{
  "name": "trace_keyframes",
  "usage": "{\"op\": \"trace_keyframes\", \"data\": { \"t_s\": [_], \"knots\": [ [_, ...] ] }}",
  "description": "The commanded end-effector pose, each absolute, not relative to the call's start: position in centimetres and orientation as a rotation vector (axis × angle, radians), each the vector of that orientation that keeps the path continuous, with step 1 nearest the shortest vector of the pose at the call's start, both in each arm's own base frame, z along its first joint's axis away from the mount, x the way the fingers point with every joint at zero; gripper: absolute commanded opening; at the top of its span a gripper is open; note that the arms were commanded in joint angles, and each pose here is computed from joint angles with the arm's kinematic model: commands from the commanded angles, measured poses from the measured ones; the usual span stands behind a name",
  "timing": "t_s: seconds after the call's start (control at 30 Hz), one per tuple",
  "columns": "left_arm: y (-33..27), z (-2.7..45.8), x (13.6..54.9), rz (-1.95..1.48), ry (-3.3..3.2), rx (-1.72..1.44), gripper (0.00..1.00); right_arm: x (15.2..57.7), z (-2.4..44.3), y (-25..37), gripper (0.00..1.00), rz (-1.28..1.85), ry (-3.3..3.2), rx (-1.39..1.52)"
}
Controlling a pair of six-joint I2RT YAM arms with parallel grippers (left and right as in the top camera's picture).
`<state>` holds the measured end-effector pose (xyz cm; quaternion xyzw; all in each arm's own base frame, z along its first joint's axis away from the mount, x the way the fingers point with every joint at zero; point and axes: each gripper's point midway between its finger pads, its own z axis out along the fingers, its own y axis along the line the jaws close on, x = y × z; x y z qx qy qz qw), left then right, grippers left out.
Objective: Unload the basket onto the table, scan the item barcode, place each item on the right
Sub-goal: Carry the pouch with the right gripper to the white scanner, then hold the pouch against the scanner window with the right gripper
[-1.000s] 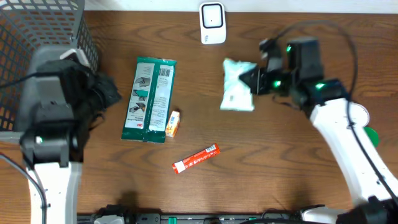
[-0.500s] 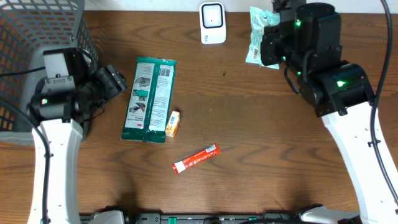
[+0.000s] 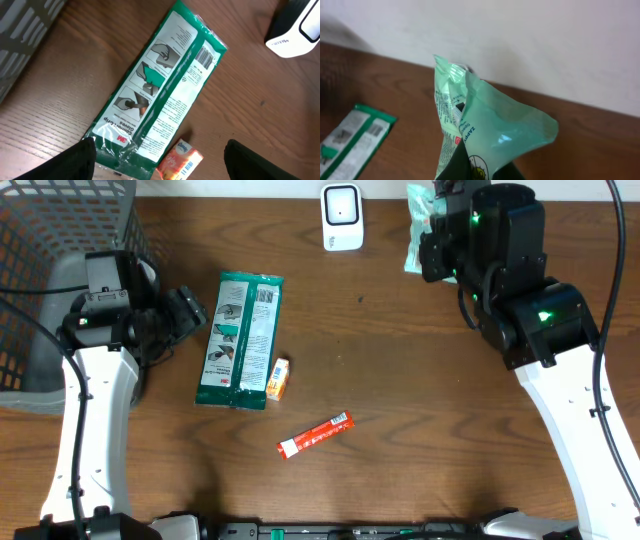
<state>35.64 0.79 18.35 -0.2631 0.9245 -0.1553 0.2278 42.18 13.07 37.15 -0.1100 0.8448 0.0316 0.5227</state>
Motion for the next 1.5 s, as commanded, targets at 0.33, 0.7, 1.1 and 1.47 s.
{"op": "trace_keyframes", "data": {
  "t_s": [0.33, 0.7, 1.1, 1.47],
  "knots": [
    [0.8, 19.1, 36.1, -0.44, 2.533, -0.705, 0.81, 43.6, 39.5, 15.7, 0.01, -0.169, 1.849, -0.497],
    [0.8, 19.1, 36.1, -0.44, 2.533, -0.705, 0.8, 49.8, 37.9, 22.2, 0.01, -0.541, 1.603, -0.647],
    [0.8, 19.1, 36.1, -0.44, 2.533, -0.705, 0.81, 58.6, 26.9, 26.8, 0.01, -0.831, 1.36, -0.717],
    [0.8, 19.1, 36.1, -0.44, 2.533, -0.705, 0.81, 61.6, 15.7, 30.7, 0.01, -0.972, 1.19, -1.03]
  ]
}}
